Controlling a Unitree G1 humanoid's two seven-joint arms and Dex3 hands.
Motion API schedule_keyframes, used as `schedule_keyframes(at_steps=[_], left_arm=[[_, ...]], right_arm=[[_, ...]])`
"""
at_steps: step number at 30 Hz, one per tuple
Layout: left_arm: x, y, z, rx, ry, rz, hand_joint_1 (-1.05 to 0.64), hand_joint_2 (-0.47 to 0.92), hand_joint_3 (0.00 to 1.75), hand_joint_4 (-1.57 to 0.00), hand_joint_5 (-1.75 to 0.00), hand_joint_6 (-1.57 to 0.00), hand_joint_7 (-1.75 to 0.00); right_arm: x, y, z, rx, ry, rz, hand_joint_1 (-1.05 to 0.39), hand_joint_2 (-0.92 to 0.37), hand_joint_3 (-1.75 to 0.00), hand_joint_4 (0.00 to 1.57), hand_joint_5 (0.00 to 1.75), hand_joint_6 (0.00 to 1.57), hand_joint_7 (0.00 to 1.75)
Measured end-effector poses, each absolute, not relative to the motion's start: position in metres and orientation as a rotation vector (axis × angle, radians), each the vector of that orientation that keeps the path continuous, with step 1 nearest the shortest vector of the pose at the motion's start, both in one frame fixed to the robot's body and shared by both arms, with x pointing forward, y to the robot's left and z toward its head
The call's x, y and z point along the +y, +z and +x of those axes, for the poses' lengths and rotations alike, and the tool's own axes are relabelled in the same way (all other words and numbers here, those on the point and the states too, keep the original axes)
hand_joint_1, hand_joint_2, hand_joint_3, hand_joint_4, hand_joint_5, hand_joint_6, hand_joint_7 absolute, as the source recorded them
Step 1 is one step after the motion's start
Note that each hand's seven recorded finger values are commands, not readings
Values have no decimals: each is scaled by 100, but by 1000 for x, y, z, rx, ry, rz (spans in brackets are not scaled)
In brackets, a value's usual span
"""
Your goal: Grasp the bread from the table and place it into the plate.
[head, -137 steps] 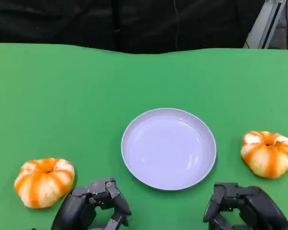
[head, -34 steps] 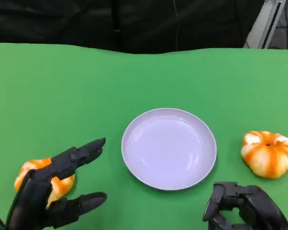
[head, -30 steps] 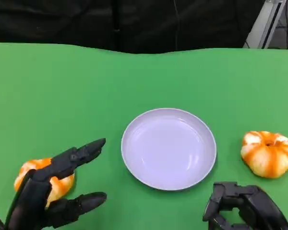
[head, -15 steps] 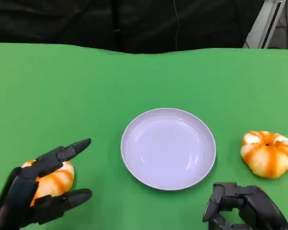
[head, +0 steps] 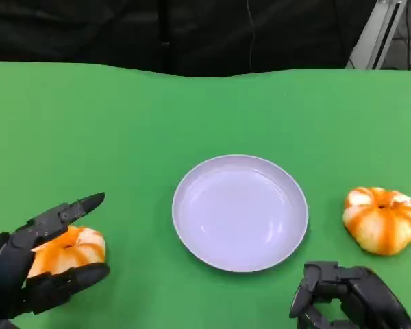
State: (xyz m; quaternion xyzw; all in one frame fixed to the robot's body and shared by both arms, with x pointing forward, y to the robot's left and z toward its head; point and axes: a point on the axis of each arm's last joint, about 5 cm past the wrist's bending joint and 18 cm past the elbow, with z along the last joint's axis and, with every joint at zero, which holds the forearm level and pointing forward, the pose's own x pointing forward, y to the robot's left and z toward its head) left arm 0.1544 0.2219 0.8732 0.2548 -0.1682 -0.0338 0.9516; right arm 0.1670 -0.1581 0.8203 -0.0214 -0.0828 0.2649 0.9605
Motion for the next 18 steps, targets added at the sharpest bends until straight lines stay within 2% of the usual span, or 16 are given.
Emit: schedule_keyframes(at_steps=[7, 9, 18], left_arm=[[238, 876, 154, -244, -16, 733, -80, 92, 18, -59, 0, -57, 0], [239, 876, 154, -227, -10, 757, -84, 92, 19, -54, 0, -53, 0], [244, 873, 154, -109, -44, 891, -89, 92, 22, -51, 0, -50, 0]], right_arm=[[-159, 820, 167, -170, 537, -40, -9, -66, -90, 84, 145, 86, 117], [-159, 820, 167, -170, 537, -40, -10, -66, -90, 84, 145, 85, 118], [-158, 821, 167, -176, 535, -45, -10, -65, -91, 84, 145, 86, 118]])
